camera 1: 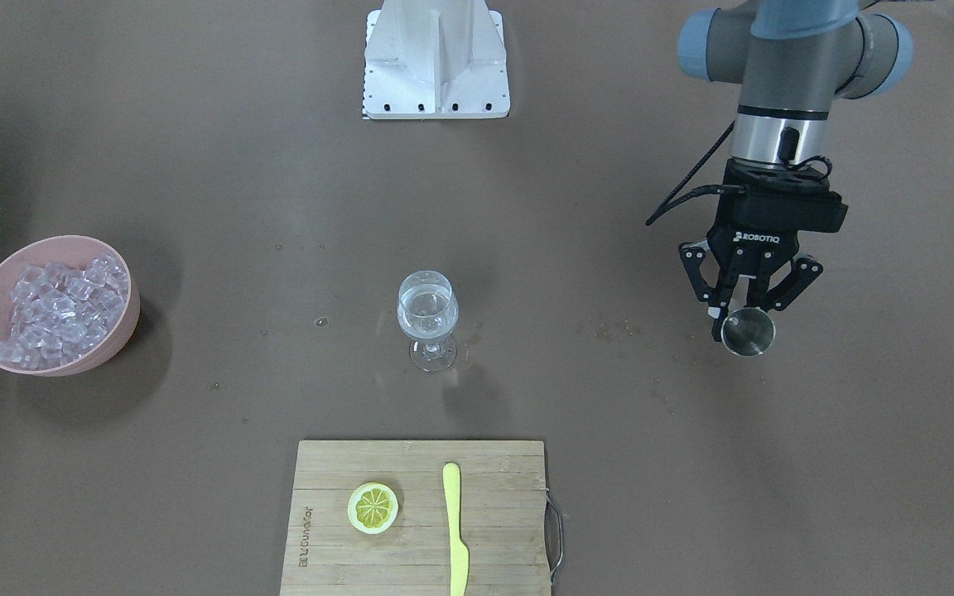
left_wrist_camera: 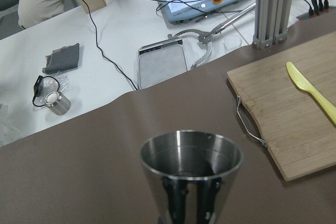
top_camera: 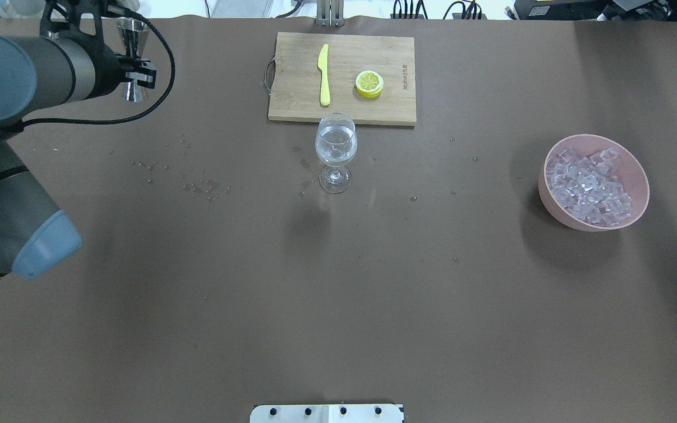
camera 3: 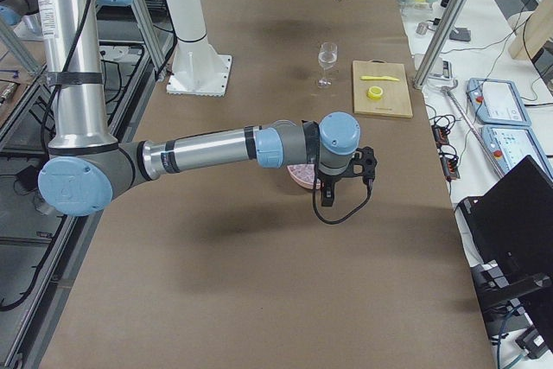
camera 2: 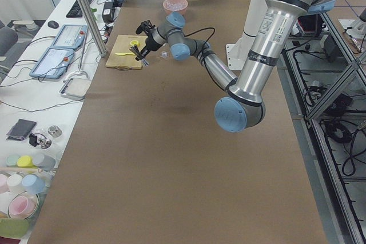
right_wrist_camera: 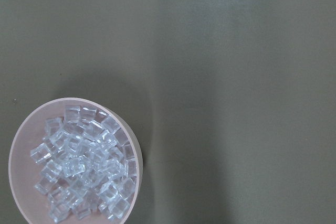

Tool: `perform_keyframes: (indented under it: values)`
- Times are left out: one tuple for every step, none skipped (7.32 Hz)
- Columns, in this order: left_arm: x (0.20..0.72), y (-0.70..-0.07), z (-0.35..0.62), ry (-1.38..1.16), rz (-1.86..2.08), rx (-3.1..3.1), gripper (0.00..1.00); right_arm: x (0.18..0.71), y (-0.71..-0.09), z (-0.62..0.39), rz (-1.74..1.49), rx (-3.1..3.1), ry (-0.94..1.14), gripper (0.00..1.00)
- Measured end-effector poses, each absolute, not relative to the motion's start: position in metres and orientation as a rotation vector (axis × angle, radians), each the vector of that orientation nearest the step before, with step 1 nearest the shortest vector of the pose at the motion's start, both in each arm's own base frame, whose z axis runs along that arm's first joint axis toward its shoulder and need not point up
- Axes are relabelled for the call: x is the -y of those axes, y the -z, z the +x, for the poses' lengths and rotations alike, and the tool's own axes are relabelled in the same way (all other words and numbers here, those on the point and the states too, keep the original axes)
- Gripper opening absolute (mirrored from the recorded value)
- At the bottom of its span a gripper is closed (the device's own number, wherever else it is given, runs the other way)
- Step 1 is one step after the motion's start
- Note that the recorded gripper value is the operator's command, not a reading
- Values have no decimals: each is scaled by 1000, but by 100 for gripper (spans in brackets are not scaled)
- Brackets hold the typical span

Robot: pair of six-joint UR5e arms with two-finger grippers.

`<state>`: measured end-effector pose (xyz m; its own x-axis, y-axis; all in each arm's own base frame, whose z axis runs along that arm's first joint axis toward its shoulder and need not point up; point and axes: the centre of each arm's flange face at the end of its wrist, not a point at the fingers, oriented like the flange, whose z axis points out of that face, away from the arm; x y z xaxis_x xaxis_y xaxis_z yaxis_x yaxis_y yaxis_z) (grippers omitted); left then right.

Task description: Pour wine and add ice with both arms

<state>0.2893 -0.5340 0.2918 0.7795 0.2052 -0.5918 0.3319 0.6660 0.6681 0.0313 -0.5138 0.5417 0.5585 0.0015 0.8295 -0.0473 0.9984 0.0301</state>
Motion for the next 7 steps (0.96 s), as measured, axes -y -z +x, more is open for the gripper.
perform_keyframes:
  values:
    - [525, -332, 276, 158, 888, -693, 0, 513, -538, 31, 54, 979, -30, 100]
    - [513, -378, 259, 243, 918, -685, 0, 512, -537, 31, 56, 980, -31, 100]
    - [497, -421, 245, 330, 940, -690, 0, 512, -536, 31, 56, 979, -32, 100]
    - [481, -459, 244, 420, 955, -710, 0, 512, -536, 31, 57, 979, -32, 100]
    - [466, -487, 259, 495, 978, -716, 0, 512, -535, 31, 58, 978, -31, 100]
    - [449, -502, 283, 546, 1002, -713, 0, 512, -535, 31, 59, 976, -31, 100]
    - [431, -509, 308, 576, 1031, -709, 0, 512, -535, 32, 60, 973, -31, 100]
